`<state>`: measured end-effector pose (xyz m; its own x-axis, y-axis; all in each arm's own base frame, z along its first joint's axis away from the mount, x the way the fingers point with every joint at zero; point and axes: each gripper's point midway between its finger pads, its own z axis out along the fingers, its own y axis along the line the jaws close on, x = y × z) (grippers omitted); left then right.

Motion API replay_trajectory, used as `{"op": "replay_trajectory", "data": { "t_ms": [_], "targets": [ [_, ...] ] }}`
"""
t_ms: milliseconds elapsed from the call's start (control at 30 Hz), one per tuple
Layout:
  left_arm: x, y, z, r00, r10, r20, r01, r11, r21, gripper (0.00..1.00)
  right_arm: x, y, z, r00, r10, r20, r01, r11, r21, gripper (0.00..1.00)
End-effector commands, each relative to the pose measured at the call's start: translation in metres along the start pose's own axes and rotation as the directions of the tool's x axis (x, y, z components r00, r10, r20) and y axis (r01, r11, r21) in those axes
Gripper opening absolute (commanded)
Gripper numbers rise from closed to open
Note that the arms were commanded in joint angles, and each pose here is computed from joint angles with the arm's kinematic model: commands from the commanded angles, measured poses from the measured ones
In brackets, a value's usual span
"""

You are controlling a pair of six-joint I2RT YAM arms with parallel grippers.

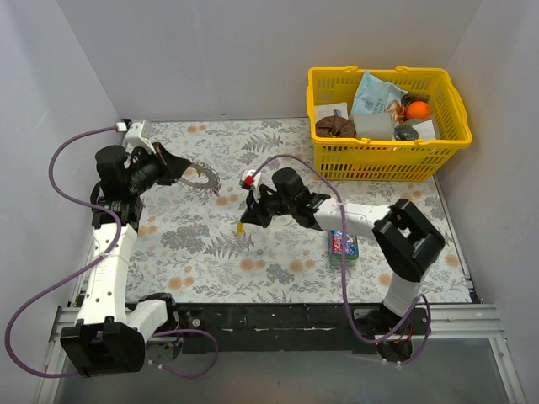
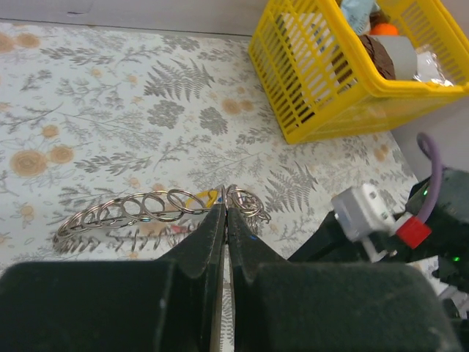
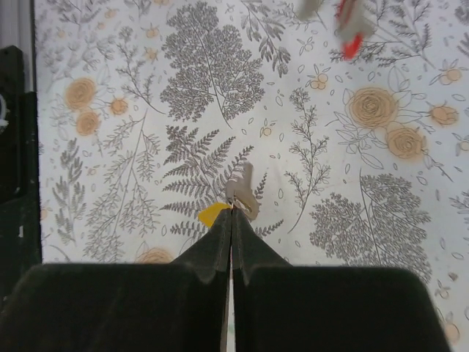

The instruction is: Put the keys on the keyring

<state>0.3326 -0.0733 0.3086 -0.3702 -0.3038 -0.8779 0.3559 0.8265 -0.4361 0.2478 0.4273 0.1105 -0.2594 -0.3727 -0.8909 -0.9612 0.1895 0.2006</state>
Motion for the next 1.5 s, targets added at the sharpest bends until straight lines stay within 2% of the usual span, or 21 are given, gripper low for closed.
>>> {"op": "replay_trajectory", "data": {
  "t_ms": [0, 233, 533, 700, 867, 1100, 1467],
  "targets": [
    [0.002, -0.046, 0.0, 0.993, 0.118, -0.013, -0.114, 0.98, 0.161, 0.0, -0.036, 0.008, -0.04, 0.992, -0.015, 0.127, 0.015, 1.0, 0.001, 0.01],
    [0.036, -0.106, 0.007, 0.959, 0.27, -0.087, -0.222, 0.906, 0.36, 0.0, -0.068, 0.028, -0.113, 0.972, -0.049, 0.229, 0.038, 0.998, 0.049, 0.01],
    [0.067, -0.163, -0.028, 0.914, 0.403, -0.035, -0.298, 0.728, 0.617, 0.0, -0.1, 0.033, -0.185, 0.953, -0.158, 0.259, 0.116, 0.979, 0.17, 0.01],
    [0.075, -0.176, -0.045, 0.907, 0.42, -0.016, -0.292, 0.658, 0.694, 0.0, -0.12, 0.04, -0.203, 0.943, -0.209, 0.258, 0.168, 0.971, 0.172, 0.01],
    [0.082, -0.189, -0.056, 0.91, 0.413, -0.034, -0.239, 0.59, 0.772, 0.0, -0.132, 0.054, -0.201, 0.934, -0.227, 0.276, 0.213, 0.974, 0.08, 0.01],
    [0.089, -0.198, -0.057, 0.918, 0.39, -0.075, -0.17, 0.556, 0.813, 0.0, -0.14, 0.068, -0.195, 0.925, -0.232, 0.302, 0.25, 0.968, -0.024, 0.01],
    [0.095, -0.201, -0.042, 0.908, 0.413, -0.071, -0.199, 0.573, 0.795, 0.0, -0.145, 0.091, -0.193, 0.933, -0.227, 0.281, 0.292, 0.931, -0.218, 0.01]
  ]
}}
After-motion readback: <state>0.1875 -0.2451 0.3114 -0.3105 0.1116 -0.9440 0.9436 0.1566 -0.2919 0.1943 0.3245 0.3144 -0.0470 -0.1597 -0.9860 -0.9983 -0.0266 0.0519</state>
